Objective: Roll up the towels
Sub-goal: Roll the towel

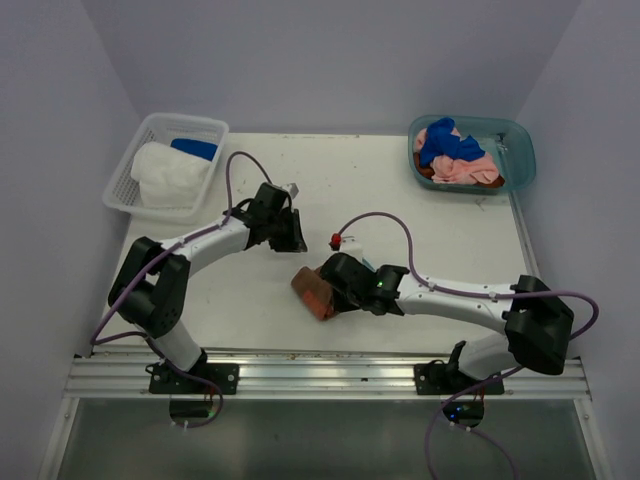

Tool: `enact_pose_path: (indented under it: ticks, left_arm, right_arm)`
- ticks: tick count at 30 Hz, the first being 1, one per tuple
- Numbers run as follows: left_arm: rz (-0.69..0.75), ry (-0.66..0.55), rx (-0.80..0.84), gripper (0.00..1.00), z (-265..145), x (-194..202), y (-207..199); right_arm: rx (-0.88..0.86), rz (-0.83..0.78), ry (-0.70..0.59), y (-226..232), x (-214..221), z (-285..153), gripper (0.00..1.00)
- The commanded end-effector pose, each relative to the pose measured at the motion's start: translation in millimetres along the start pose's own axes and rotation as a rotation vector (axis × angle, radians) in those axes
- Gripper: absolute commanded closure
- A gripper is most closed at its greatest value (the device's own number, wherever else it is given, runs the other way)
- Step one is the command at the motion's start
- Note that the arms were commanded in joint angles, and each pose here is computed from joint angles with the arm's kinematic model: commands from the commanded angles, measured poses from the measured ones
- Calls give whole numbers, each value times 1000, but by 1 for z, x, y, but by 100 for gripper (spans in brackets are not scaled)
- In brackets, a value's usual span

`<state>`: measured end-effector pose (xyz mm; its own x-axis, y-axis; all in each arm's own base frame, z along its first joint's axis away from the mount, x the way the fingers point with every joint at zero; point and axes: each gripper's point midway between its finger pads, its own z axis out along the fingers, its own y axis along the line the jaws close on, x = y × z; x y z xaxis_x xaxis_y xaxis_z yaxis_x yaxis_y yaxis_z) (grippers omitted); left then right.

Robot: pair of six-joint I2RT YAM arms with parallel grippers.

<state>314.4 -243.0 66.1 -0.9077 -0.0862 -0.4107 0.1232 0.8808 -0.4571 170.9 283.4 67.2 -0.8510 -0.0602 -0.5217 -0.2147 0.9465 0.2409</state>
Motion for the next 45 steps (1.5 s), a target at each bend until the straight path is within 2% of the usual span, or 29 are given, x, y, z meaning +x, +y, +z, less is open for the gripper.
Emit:
enact_pose_path:
  ticks: [1,8,14,18,21,25,30,37,40,43,45]
  left_arm:
    - [47,-42,-6,75,-11,-18,-3]
    - [34,-37,-24,75,-14,-18,0]
    - [33,-78,-53,75,-31,-24,5]
    - [29,-106,-52,75,-44,-27,3]
    - [27,-113,-67,75,-51,-24,7]
    - [15,-94,-126,75,-60,-10,23]
    - [-6,-99,-187,73,-77,12,46]
    - [-62,-34,-176,65,-77,52,58]
    - [-87,-13,-104,50,-73,68,52]
    - [-123,-13,-20,44,-70,81,45]
    - [-154,11,24,44,-67,93,42]
  right_arm:
    - [31,-69,-95,6,-28,-21,79]
    - [107,-53,-110,-8,-26,-26,82]
    - [146,-40,-124,-30,-20,-34,83]
    - [94,-115,-137,-6,-31,-37,83]
    - [70,-219,-171,28,-45,-41,83]
    - [51,-319,-165,59,-44,-34,83]
    - [33,-391,-135,75,-37,-23,73]
    - [14,-380,-87,75,-21,-10,72]
    - [34,-345,-85,62,-24,-4,73]
    - [13,-289,-62,49,-30,4,76]
    - [15,-268,-48,40,-32,11,83]
